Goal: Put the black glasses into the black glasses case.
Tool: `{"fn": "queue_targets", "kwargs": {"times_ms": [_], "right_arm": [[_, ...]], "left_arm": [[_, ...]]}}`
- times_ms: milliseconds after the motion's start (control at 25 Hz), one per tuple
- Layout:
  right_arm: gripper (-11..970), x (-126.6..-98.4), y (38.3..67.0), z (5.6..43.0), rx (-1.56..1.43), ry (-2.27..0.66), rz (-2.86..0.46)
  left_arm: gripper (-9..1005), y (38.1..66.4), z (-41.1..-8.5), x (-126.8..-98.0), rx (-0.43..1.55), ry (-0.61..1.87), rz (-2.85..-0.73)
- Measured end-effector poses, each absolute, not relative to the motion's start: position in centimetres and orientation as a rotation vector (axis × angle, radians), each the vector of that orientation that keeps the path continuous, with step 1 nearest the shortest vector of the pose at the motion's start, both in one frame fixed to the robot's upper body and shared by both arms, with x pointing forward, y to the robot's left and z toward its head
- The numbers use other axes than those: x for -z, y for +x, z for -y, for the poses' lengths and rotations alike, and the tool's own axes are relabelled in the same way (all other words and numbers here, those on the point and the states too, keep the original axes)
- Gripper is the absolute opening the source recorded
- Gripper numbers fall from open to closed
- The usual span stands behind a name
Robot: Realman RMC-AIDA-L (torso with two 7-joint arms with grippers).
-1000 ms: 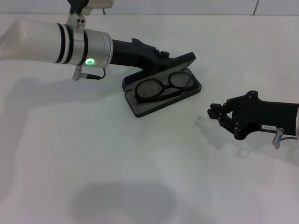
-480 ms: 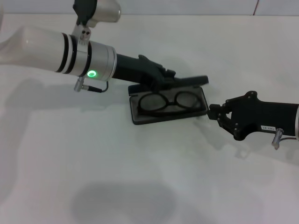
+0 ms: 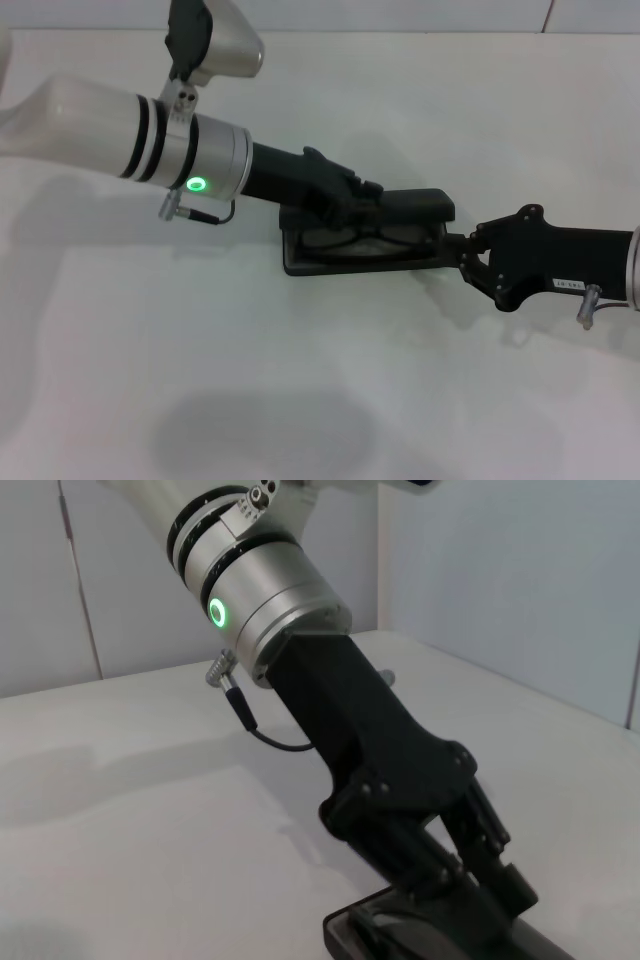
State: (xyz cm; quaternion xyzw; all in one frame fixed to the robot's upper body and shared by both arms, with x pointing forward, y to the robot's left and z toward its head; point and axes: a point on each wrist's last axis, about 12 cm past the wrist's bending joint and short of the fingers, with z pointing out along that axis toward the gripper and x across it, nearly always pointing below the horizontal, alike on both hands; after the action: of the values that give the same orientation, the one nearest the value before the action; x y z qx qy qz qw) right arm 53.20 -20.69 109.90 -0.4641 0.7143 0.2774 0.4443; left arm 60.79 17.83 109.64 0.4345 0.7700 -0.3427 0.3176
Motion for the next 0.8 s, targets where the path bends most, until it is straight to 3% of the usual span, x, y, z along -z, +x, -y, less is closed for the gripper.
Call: {"fn": "queue_targets", "kwargs": {"times_ms": [440, 680, 800], "right_arm": [[170, -109.9, 52.9, 20.6, -0.713, -1.175, -1.763], [182, -110.7, 52.3, 21.5, -0.791, -1.210, -1.731], [188, -111.5, 52.0, 22.3, -0.859, -1.225, -1.705]], "left_arm": [[277, 58.9, -16.9, -108.8, 0.936, 1.246, -1.945], [280, 57.4, -18.2, -113.6, 1.054, 1.229, -1.663], [282, 54.8, -22.0, -116.9, 1.109, 1.213, -1.369]]}}
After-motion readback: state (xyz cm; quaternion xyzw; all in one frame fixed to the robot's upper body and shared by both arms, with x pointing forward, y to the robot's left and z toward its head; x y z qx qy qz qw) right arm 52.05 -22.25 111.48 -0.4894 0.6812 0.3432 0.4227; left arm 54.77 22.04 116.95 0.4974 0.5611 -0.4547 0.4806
